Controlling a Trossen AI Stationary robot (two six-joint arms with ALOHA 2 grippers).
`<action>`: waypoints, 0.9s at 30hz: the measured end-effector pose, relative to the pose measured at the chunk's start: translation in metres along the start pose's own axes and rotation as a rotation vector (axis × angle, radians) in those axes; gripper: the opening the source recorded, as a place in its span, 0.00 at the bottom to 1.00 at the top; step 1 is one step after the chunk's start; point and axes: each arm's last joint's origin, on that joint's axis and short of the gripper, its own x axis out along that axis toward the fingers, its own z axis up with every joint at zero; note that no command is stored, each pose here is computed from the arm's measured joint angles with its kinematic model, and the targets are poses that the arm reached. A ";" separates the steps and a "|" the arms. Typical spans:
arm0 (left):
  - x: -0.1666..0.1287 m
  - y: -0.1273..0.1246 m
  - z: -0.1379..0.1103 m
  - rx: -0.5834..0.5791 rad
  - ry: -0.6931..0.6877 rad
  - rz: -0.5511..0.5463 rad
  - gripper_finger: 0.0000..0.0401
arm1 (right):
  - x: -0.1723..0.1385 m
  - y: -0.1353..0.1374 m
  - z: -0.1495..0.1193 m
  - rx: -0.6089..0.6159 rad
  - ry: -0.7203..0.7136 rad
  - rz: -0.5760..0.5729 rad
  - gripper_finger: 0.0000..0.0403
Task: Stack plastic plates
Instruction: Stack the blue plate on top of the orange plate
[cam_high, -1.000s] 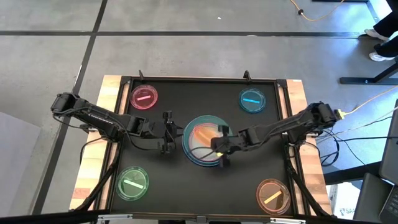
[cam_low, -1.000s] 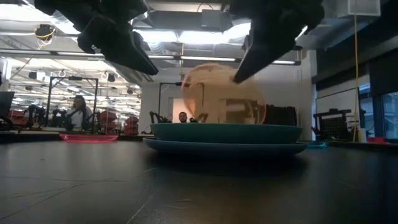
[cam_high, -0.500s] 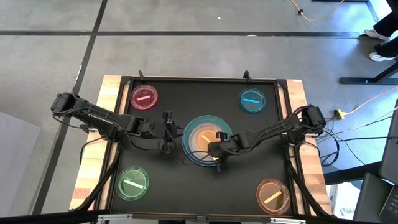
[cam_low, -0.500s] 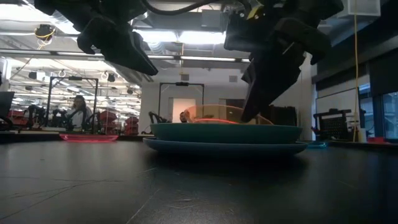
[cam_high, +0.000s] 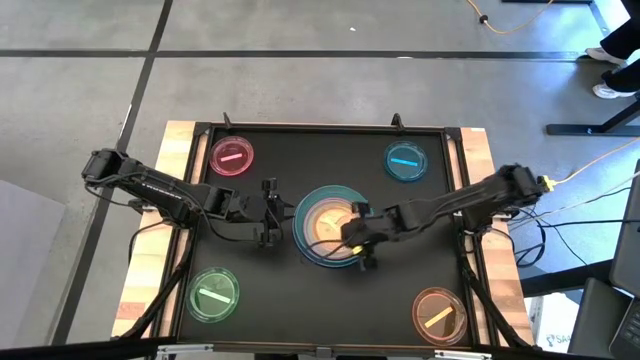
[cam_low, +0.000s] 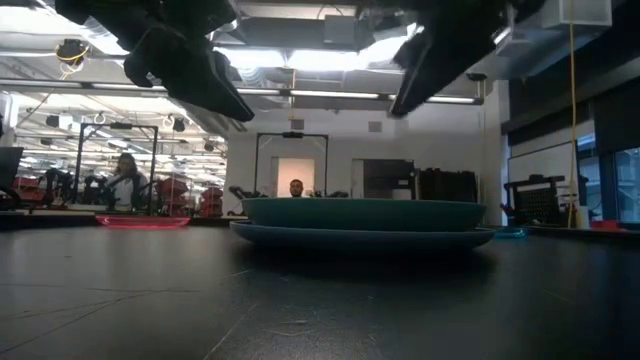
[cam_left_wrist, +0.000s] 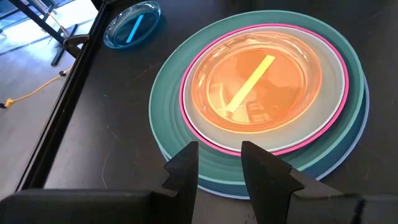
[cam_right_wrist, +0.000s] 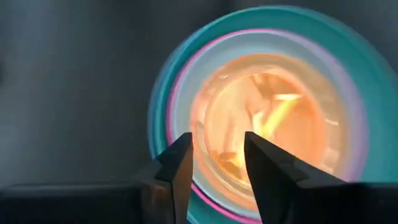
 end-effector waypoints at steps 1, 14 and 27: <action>0.000 0.000 0.000 0.000 0.000 0.000 0.29 | -0.009 -0.002 -0.003 -0.001 -0.012 -0.024 0.34; 0.000 0.000 0.000 0.000 -0.001 0.001 0.29 | -0.040 -0.063 -0.096 0.178 0.005 -0.437 0.34; 0.000 0.000 0.001 -0.004 -0.010 0.002 0.29 | -0.004 -0.146 -0.164 0.449 0.127 -0.541 0.34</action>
